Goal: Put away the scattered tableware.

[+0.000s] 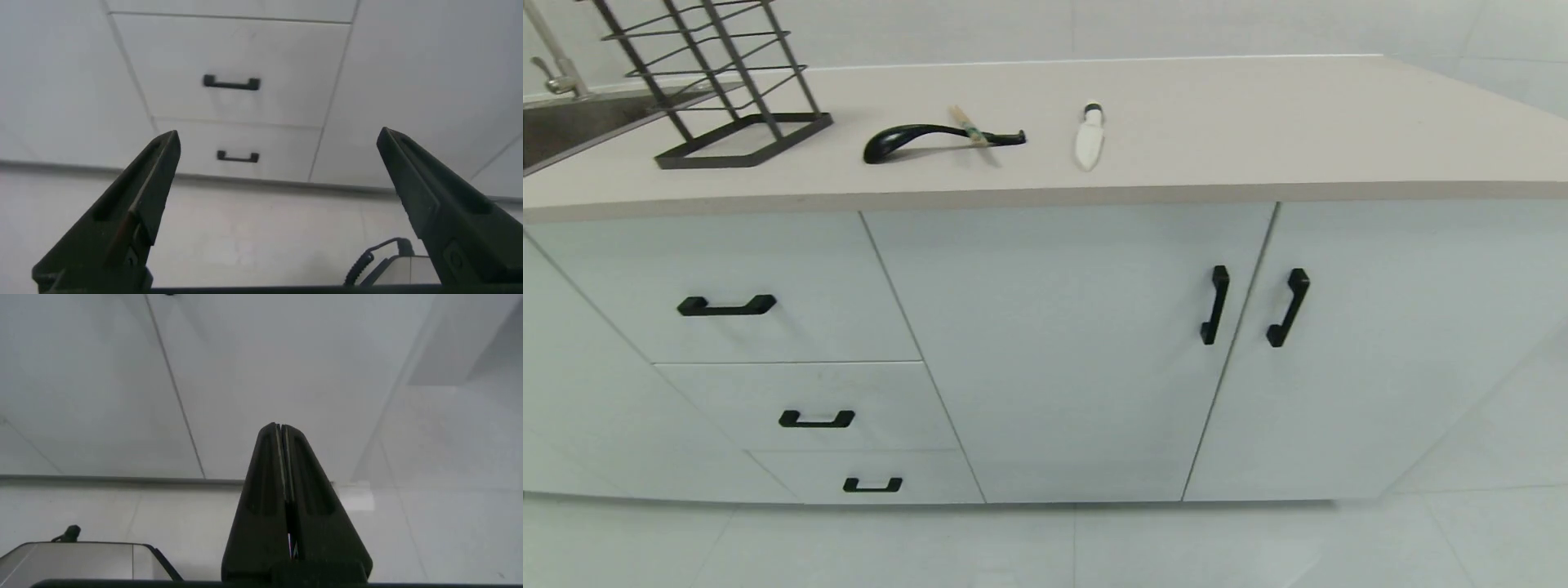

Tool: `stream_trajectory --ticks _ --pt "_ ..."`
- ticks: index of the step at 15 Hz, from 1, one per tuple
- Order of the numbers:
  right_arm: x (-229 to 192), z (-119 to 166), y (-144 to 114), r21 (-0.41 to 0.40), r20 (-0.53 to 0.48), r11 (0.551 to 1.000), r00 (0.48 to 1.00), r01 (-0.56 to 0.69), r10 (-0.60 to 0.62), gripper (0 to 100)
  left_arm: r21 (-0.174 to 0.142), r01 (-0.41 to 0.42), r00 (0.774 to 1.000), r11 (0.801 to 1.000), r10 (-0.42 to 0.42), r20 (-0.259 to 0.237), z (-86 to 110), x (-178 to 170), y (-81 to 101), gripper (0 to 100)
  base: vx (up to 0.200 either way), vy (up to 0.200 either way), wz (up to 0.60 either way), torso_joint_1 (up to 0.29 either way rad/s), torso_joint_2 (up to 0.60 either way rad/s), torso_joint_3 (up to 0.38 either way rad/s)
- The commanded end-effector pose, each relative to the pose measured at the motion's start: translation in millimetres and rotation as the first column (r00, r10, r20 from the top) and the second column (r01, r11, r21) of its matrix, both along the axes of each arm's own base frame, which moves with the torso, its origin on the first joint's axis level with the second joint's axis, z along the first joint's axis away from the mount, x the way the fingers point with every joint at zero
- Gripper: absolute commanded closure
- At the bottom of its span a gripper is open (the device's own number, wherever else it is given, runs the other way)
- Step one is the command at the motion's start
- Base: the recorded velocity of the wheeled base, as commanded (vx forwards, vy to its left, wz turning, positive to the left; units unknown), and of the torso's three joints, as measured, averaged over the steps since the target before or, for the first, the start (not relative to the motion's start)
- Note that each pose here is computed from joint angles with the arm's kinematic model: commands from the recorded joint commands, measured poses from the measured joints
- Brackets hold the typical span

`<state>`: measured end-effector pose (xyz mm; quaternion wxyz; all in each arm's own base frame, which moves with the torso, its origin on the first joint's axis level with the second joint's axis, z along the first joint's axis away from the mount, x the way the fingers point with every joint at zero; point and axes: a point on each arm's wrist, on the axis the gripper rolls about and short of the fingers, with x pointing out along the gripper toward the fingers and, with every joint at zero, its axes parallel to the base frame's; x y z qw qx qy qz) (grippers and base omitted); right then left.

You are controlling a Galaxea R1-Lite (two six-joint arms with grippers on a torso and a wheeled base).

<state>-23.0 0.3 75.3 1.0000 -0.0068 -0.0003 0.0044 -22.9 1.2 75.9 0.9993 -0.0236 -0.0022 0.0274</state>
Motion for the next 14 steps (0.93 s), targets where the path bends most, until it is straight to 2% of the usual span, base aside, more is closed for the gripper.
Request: stream_trajectory --ticks 1,3,14 --pt "0.2 0.1 0.0 0.0 -0.002 1.0 1.0 0.0 0.0 100 0.0 0.0 1.0 1.0 0.0 0.0 -0.1 0.0 0.0 0 0.0 0.0 0.6 0.002 0.0 -0.002" --pt "0.2 0.1 0.0 0.001 -0.002 1.0 1.0 0.001 -0.001 100 0.0 0.0 1.0 1.0 0.0 0.0 -0.1 0.0 0.0 0 0.0 0.0 0.3 0.001 0.0 0.001" --pt "0.2 0.1 0.0 0.007 -0.002 1.0 1.0 0.001 -0.001 100 0.0 0.0 1.0 1.0 0.0 0.0 -0.1 0.0 0.0 0 0.0 0.2 0.0 0.003 0.0 0.001"
